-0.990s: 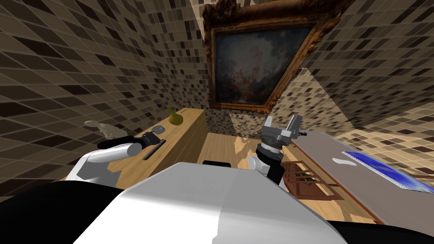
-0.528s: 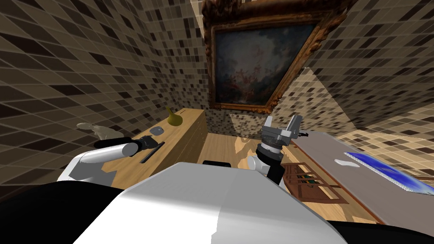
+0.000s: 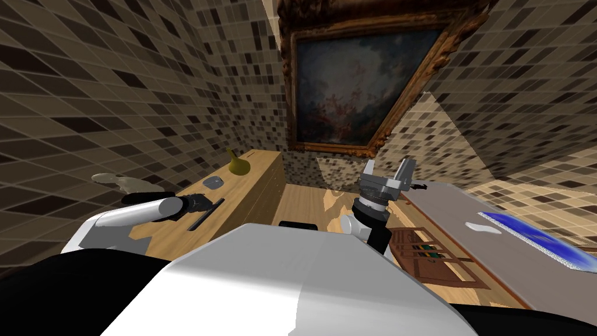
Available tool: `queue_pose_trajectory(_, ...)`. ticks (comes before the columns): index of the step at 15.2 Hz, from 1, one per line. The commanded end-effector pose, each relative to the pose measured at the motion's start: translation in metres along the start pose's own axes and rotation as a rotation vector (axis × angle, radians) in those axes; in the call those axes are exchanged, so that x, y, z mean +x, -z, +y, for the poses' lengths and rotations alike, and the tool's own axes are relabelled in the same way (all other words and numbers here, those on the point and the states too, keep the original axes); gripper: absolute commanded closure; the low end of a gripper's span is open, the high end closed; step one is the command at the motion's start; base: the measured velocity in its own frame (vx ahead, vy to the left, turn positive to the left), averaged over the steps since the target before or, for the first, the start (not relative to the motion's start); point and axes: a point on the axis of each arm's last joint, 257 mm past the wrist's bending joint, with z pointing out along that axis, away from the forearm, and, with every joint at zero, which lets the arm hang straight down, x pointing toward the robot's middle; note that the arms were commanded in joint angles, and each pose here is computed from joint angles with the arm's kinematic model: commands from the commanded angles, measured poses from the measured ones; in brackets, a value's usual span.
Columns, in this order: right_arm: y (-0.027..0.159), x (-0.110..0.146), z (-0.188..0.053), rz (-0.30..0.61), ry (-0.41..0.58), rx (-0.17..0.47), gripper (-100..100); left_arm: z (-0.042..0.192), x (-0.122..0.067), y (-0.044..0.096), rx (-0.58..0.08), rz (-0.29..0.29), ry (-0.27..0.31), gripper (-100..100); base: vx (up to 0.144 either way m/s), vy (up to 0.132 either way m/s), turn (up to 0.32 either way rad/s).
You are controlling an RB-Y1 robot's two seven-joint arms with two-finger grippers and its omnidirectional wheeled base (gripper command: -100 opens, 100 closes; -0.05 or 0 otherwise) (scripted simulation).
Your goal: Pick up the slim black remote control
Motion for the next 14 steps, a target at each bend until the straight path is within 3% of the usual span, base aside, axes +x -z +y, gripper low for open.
queue_pose_trajectory(1, 0.000, 0.000, 0.000, 0.000, 0.000, 0.000, 0, 0.007, -0.012, 0.000, -0.042, -0.034, 0.029, -100, 0.058, 0.023, 0.003)
queue_pose_trajectory(3, 0.000, 0.000, 0.000, 0.000, 0.000, 0.000, 0, 0.012, -0.016, 0.001, -0.061, -0.046, 0.029, -100, 0.037, 0.011, -0.001)
queue_pose_trajectory(4, 0.000, 0.000, 0.000, 0.000, 0.000, 0.000, 0, 0.015, -0.029, 0.001, -0.094, -0.077, 0.069, -100, 0.045, 0.008, 0.003)
queue_pose_trajectory(6, 0.000, 0.000, 0.000, 0.000, 0.000, 0.000, 0, 0.022, -0.034, 0.003, -0.121, -0.095, 0.069, -100, 0.056, 0.013, 0.003)
queue_pose_trajectory(7, 0.000, 0.000, 0.000, 0.000, 0.000, 0.000, 0, 0.024, -0.046, 0.004, -0.147, -0.120, 0.106, -100, 0.059, 0.025, 0.005)
queue_pose_trajectory(9, 0.000, 0.000, 0.000, 0.000, 0.000, 0.000, 0, 0.032, -0.051, 0.006, -0.179, -0.141, 0.106, -100, 0.058, 0.029, 0.002)
queue_pose_trajectory(10, 0.000, 0.000, 0.000, 0.000, 0.000, 0.000, 0, 0.035, -0.062, 0.008, -0.207, -0.167, 0.142, -100, 0.053, 0.026, 0.001)
queue_pose_trajectory(14, 0.000, 0.000, 0.000, 0.000, 0.000, 0.000, 0, 0.049, -0.078, 0.014, -0.274, -0.218, 0.174, -100, 0.054, 0.019, 0.005)
